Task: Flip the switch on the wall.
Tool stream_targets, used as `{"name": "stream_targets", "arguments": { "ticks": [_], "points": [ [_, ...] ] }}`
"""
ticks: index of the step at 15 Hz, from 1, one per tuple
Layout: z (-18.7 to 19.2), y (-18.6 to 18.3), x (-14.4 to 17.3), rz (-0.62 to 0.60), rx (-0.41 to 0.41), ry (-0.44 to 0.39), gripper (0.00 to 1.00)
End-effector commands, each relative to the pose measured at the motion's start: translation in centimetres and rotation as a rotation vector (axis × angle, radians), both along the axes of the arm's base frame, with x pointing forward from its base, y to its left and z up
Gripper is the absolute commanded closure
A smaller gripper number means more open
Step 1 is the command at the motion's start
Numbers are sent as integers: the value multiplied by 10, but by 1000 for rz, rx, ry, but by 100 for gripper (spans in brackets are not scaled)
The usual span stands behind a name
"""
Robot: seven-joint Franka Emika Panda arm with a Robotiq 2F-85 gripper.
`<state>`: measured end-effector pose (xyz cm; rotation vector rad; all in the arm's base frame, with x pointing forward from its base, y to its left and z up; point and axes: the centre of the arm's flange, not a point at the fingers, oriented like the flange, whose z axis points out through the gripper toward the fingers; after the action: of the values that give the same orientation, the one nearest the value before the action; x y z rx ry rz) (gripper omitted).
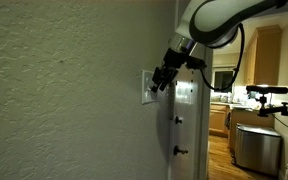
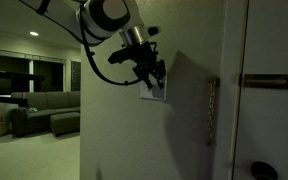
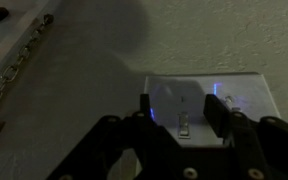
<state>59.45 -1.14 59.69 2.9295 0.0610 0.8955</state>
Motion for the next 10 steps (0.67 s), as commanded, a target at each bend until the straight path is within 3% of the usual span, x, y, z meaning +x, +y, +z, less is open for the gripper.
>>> {"name": "stream_targets", "arguments": {
  "ticks": [1, 4, 8, 10],
  "points": [
    [4, 3, 5, -5, 22, -25, 70],
    [5, 4, 6, 1, 24, -32, 90],
    [5, 6, 8, 10, 30, -36, 96],
    [3, 6, 7, 11, 38, -31, 91]
  ]
}}
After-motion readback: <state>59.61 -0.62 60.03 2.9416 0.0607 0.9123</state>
